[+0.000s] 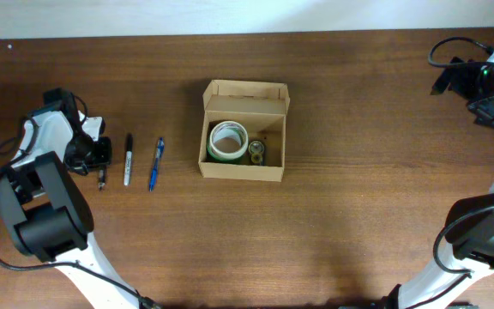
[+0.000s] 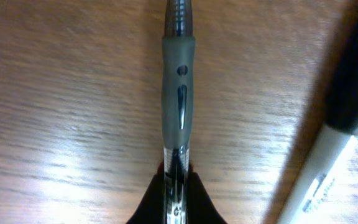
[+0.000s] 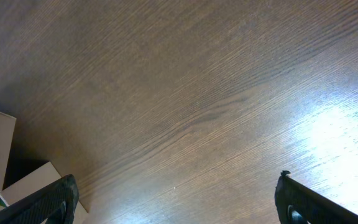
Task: Pack container
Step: 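Carry the black pen with the left gripper and drop it into the box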
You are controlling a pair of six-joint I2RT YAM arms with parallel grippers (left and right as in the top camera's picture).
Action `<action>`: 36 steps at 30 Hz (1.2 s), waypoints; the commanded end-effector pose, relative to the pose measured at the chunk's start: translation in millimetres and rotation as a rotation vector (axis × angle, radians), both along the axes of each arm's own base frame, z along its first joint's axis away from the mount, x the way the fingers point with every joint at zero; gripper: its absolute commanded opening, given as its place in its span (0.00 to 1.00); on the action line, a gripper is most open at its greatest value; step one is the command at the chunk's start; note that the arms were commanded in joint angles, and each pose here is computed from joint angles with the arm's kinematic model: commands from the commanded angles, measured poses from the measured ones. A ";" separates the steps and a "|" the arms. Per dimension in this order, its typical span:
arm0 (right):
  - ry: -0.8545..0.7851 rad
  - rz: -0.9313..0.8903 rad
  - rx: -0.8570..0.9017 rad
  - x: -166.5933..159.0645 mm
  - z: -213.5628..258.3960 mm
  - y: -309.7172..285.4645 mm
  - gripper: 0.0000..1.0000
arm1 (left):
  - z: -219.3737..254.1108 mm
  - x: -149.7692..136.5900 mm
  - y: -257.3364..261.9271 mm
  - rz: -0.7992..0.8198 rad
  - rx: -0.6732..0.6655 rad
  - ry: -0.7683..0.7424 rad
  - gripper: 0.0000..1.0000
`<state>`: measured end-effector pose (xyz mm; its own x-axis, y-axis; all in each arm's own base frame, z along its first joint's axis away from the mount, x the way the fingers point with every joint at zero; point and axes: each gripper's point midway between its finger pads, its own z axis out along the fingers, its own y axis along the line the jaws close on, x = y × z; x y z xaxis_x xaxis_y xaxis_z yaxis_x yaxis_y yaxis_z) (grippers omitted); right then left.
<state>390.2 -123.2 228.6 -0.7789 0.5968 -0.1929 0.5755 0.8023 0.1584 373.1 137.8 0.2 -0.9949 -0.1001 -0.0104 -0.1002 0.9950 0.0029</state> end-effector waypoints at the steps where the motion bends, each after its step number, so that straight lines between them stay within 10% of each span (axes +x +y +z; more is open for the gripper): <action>1: 0.005 0.003 0.006 -0.2 -2.1 0.5 0.99 | 14.3 14.1 -8.1 -0.015 -0.047 -0.013 0.02; 11: 0.005 0.003 0.006 -0.2 -2.1 0.5 0.99 | 181.4 45.7 -69.4 -0.338 0.028 -0.256 0.02; 18: 0.005 0.003 0.006 -0.3 -2.2 0.5 0.99 | 279.3 45.5 -224.5 -1.014 0.138 -0.579 0.02; 27: 0.005 0.003 0.006 -0.3 -2.2 0.5 0.99 | 261.9 14.4 -362.0 -1.483 0.117 -0.610 0.02; 36: 0.005 0.003 0.006 -0.3 -2.2 0.5 0.99 | 183.0 -3.7 -358.5 -1.568 0.088 -0.276 0.02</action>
